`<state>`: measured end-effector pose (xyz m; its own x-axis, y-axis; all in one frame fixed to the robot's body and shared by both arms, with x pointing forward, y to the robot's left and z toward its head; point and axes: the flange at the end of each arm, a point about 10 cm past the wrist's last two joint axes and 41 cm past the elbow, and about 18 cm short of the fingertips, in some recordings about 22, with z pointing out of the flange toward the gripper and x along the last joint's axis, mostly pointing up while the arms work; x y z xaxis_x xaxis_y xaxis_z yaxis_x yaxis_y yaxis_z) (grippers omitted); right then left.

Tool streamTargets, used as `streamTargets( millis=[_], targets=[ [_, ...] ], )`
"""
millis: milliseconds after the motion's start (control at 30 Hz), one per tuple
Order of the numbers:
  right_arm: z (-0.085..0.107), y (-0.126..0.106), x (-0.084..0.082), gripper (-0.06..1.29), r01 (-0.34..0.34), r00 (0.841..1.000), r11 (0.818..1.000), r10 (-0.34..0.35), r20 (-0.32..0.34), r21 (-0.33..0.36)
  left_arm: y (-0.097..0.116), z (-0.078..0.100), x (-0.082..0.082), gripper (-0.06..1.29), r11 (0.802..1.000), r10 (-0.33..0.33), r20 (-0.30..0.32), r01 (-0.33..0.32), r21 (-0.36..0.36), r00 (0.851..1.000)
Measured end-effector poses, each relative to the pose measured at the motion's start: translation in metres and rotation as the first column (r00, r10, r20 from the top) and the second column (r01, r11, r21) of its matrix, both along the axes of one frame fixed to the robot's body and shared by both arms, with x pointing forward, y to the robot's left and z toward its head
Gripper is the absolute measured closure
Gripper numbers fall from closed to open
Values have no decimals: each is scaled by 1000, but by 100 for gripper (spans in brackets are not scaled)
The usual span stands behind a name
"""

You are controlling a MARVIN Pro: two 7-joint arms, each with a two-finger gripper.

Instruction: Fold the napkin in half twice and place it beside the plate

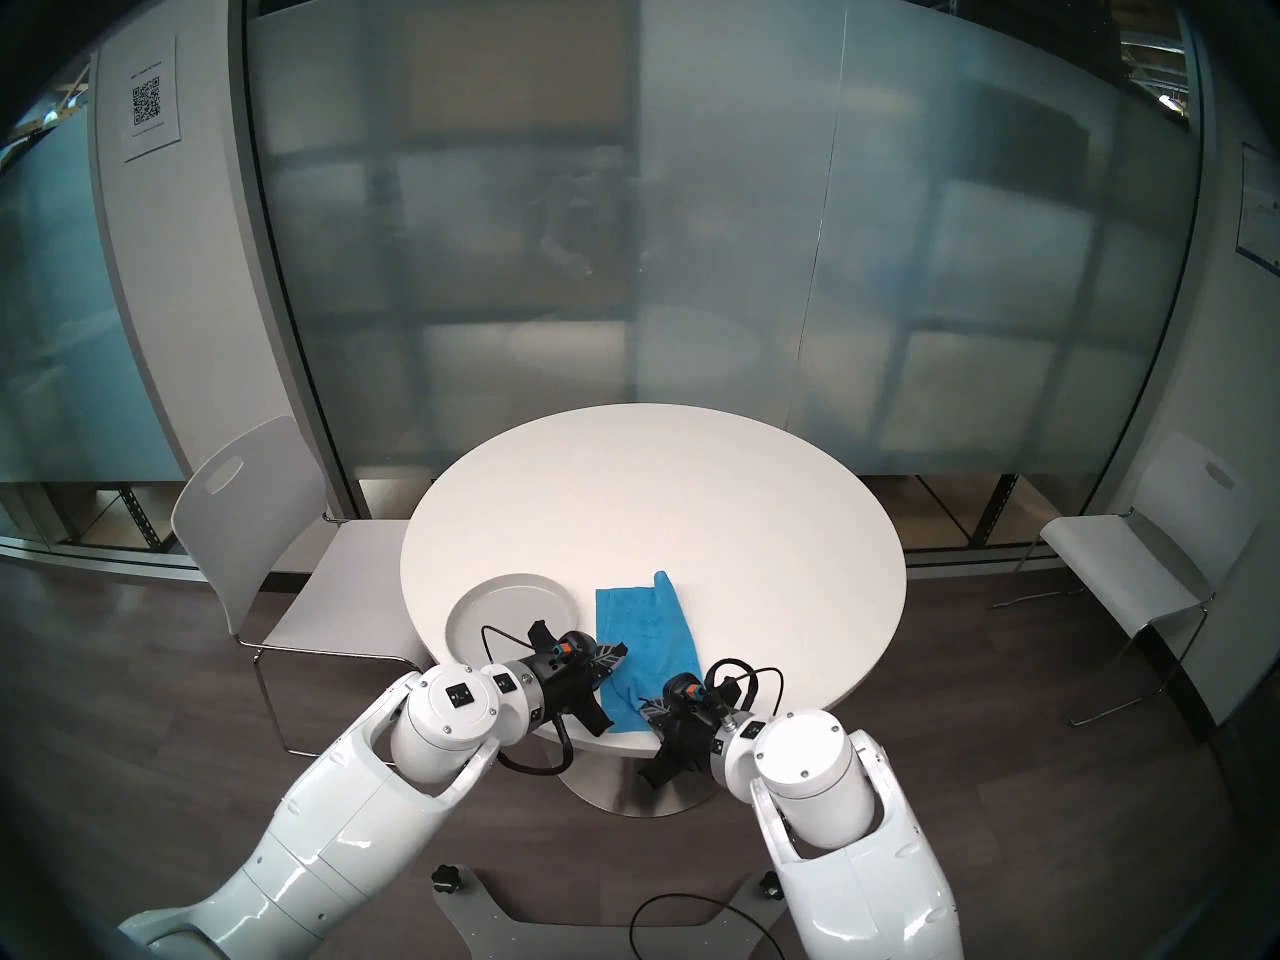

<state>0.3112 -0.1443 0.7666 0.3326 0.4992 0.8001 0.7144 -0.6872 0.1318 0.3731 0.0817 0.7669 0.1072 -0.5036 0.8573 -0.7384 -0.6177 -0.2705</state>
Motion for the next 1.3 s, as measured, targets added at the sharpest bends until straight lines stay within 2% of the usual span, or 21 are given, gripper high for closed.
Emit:
streamTargets(
  millis=[300, 533, 967, 1300],
  targets=[
    [1, -5, -5, 124, 0, 1000, 1000, 0, -6, 2, -4, 8, 23, 125, 999, 36, 33, -36, -4, 999],
    [1, -8, -9, 124, 3, 1000, 1000, -3, -9, 2, -9, 14, 32, 125, 999, 39, 49, -39, -8, 998],
    [2, -13, -14, 124, 8, 1000, 1000, -8, -12, -3, -22, 10, 30, 125, 1000, 4, 47, -4, 0, 999],
    [4, -19, -18, 124, 12, 1000, 1000, -12, -15, -9, -24, 5, 26, 125, 1000, -20, 37, 20, 17, 999]
  ],
)
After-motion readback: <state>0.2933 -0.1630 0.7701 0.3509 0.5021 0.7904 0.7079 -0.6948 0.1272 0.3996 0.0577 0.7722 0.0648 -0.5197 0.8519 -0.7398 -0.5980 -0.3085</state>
